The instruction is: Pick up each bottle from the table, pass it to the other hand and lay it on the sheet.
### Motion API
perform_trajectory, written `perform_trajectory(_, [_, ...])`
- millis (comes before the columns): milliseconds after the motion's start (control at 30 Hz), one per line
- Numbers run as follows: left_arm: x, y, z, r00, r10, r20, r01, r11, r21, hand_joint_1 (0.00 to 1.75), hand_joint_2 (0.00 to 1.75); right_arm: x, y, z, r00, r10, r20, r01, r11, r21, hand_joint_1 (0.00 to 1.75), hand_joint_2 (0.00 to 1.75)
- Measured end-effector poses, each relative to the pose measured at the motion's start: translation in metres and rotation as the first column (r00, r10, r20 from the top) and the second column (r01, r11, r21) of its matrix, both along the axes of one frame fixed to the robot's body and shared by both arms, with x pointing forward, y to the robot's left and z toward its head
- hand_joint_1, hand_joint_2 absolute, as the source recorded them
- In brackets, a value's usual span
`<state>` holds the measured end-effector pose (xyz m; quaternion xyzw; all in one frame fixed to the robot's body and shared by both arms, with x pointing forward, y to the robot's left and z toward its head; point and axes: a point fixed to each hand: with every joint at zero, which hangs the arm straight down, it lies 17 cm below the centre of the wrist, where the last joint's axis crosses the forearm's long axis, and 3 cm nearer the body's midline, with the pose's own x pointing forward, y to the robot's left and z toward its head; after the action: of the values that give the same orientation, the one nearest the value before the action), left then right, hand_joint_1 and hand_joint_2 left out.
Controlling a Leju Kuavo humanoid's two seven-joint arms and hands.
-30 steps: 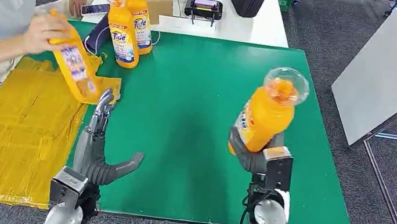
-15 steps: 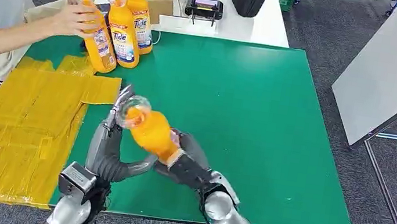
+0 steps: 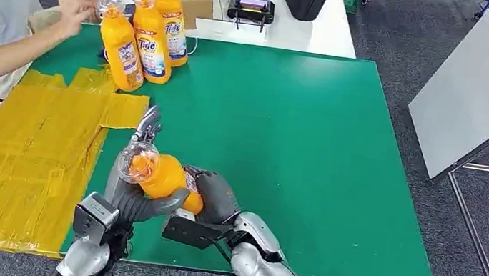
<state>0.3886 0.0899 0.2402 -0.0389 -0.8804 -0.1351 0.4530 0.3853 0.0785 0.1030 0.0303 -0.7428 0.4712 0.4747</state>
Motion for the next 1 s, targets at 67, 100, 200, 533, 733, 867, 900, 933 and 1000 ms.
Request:
perform_trajectory(67, [0.0003,0.0001,-0.0013,1.0,0.0,-0.003,0.0,1.0,0.002,0.0,1.75,-0.0003,0.0005,-0.0015,1.0,0.003,-0.001,-0.003,1.0,-0.006,1.75,1.75])
perform_trajectory(100, [0.0004,0.0,-0.002,1.0,0.0,-0.004,0.0,1.0,0.002,0.0,1.75,-0.0005,0.0005,-0.0023,1.0,0.003,-0.001,-0.003,1.0,-0.007,1.75,1.75])
perform_trajectory(200, [0.0007,0.0,-0.0033,1.0,0.0,-0.007,0.0,1.0,0.004,0.0,1.75,-0.0007,0.0007,-0.0043,1.0,0.006,-0.003,-0.006,1.0,-0.013,1.75,1.75])
perform_trajectory(533, [0.0007,0.0002,-0.0042,1.0,0.0,-0.008,0.0,1.0,0.008,0.0,1.75,-0.0011,0.0014,-0.0065,1.0,0.01,-0.003,-0.01,1.0,-0.022,1.75,1.75])
perform_trajectory(733, [0.0009,0.0004,-0.0046,1.0,0.0,-0.009,0.0,1.0,0.009,0.0,1.75,-0.0008,0.0014,-0.0068,1.0,0.01,-0.002,-0.01,1.0,-0.024,1.75,1.75])
perform_trajectory(867, [0.0009,0.0003,-0.0046,1.0,0.001,-0.009,-0.001,1.0,0.011,0.0,1.75,-0.0009,0.0015,-0.007,1.0,0.011,-0.002,-0.011,1.0,-0.025,1.75,1.75])
perform_trajectory(900, [0.0009,0.0003,-0.0046,1.0,0.001,-0.009,-0.001,1.0,0.011,0.0,1.75,-0.0009,0.0014,-0.0072,1.0,0.011,-0.003,-0.011,1.0,-0.025,1.75,1.75])
perform_trajectory(933, [0.0008,0.0002,-0.0046,1.0,0.0,-0.009,0.0,1.0,0.011,0.0,1.75,-0.001,0.0015,-0.0072,1.0,0.011,-0.002,-0.011,1.0,-0.026,1.75,1.75])
perform_trajectory(1000, [0.0009,0.0003,-0.0046,1.0,0.001,-0.009,-0.001,1.0,0.012,0.0,1.75,-0.001,0.0016,-0.0072,1.0,0.011,-0.001,-0.011,1.0,-0.027,1.75,1.75])
